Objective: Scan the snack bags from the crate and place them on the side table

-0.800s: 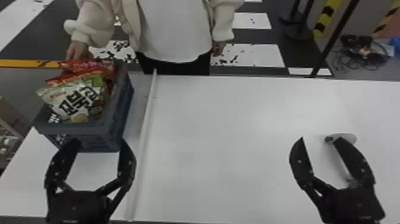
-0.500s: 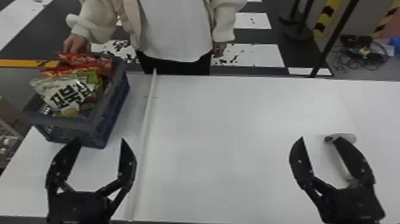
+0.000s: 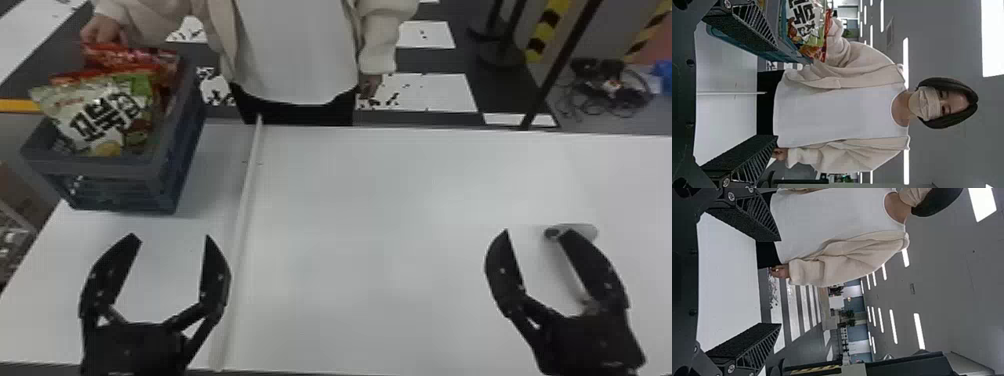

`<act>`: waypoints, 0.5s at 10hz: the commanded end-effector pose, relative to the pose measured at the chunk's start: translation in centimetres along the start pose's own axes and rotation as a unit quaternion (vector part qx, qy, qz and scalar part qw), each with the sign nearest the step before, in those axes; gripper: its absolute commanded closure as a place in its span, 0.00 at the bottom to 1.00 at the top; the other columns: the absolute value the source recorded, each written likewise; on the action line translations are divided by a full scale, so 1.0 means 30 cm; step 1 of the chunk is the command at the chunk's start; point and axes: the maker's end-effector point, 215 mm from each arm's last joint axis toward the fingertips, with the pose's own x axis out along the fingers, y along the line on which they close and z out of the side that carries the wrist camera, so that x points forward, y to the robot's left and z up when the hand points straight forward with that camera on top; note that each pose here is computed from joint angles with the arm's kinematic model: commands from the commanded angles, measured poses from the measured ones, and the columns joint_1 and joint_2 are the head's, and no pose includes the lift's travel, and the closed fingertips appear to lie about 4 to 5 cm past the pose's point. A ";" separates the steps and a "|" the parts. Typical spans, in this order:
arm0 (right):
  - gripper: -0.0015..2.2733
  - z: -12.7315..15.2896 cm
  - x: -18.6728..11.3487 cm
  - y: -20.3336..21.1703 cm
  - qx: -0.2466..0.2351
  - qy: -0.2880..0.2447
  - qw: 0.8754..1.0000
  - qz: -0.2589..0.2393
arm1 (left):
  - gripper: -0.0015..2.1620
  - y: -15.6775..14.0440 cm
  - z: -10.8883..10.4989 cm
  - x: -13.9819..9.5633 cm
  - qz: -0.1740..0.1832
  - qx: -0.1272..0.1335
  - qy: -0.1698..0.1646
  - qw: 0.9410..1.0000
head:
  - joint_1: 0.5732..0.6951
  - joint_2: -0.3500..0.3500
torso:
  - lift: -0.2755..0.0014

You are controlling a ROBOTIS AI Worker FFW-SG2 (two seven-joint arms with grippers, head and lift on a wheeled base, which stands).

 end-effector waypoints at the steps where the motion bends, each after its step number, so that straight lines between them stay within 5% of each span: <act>1: 0.05 -0.001 0.000 0.000 0.000 0.000 1.000 0.000 | 0.04 0.001 -0.001 0.001 0.000 0.000 0.000 1.000 | 1.00 0.51 | 0.66; 5: 0.05 -0.007 -0.001 -0.001 0.000 0.002 1.000 0.000 | 0.04 0.000 -0.019 0.002 -0.002 0.001 0.005 1.000 | 1.00 0.51 | 0.66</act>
